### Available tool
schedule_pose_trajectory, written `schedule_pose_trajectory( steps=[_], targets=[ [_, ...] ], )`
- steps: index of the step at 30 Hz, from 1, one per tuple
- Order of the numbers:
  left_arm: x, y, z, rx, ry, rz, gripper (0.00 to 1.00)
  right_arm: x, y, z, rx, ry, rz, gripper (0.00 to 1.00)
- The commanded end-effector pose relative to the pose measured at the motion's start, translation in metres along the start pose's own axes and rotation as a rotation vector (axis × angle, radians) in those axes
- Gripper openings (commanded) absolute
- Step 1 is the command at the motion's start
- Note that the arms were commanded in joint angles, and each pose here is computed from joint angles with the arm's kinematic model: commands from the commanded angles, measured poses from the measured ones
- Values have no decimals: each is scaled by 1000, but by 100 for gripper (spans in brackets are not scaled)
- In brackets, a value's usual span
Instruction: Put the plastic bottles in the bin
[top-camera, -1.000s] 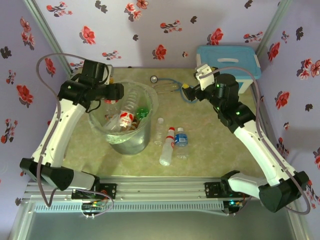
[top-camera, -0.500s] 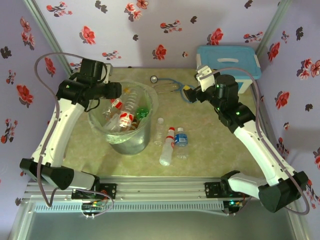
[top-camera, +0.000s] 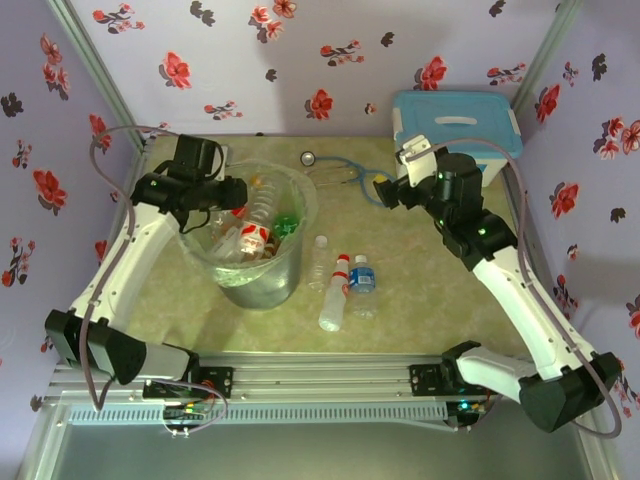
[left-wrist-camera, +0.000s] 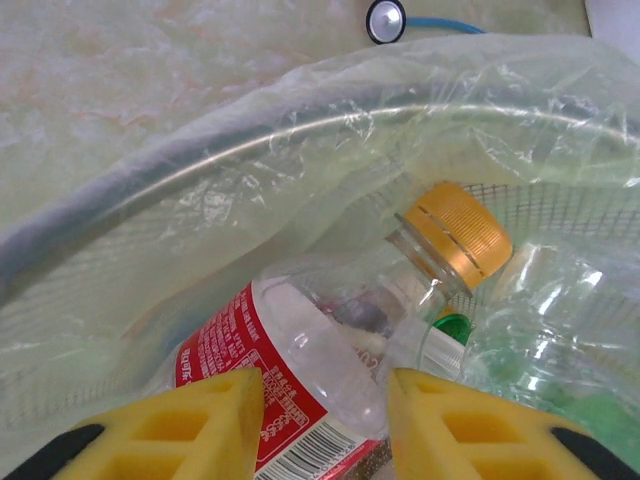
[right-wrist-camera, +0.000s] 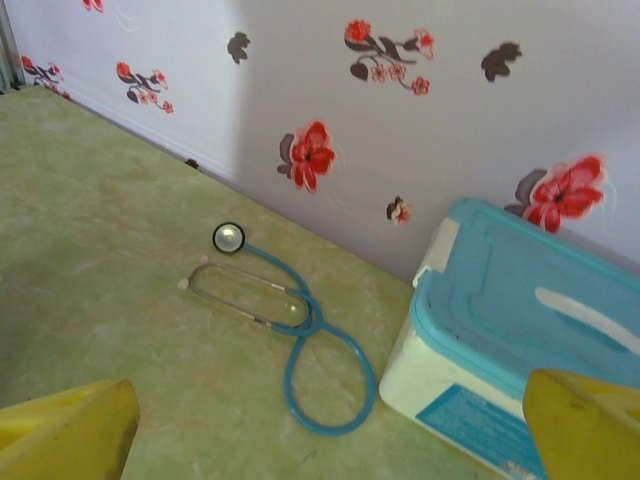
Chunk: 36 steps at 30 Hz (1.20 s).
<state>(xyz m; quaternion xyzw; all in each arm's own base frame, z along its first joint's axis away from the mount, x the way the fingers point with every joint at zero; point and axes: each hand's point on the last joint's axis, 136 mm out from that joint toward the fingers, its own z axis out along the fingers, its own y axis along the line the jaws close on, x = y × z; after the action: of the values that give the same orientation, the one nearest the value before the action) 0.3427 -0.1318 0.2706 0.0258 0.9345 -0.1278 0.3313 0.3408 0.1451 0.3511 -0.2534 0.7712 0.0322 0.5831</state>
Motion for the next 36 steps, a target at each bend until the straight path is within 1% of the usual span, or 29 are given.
schedule_pose_trajectory(
  steps=[1,3,6,9,12,16,19,22,24,26,31,36],
  targets=[
    [3,-5,4,38,-4,-40,36,27,-9,-10,58,120,130,96],
    [-2,-6,-1,42,-22,-39,36,52,-8,-16,86,246,220,92],
    [-10,-7,-11,48,-53,-33,37,86,5,-24,85,407,307,89],
    [-17,-10,-19,52,-68,-23,41,112,32,-30,50,512,345,89],
    [-22,-11,-26,54,-84,-16,46,129,59,-35,19,597,402,87],
    [-27,-12,-36,58,-108,-13,48,162,95,-43,-48,767,483,85],
    [-31,-13,-46,61,-134,-13,52,191,121,-51,-102,876,554,82],
    [-37,-15,-59,74,-173,-19,62,214,139,-54,-141,939,638,78],
    [-43,-18,-69,89,-206,-25,67,220,151,-53,-167,955,678,76],
    [-48,-20,-78,104,-239,-30,70,224,160,-51,-186,970,678,75],
    [-57,-24,-99,132,-303,-41,73,221,180,-50,-223,1002,629,75],
    [-56,-24,-110,139,-329,-42,74,250,176,-52,-126,1099,589,74]
  ],
)
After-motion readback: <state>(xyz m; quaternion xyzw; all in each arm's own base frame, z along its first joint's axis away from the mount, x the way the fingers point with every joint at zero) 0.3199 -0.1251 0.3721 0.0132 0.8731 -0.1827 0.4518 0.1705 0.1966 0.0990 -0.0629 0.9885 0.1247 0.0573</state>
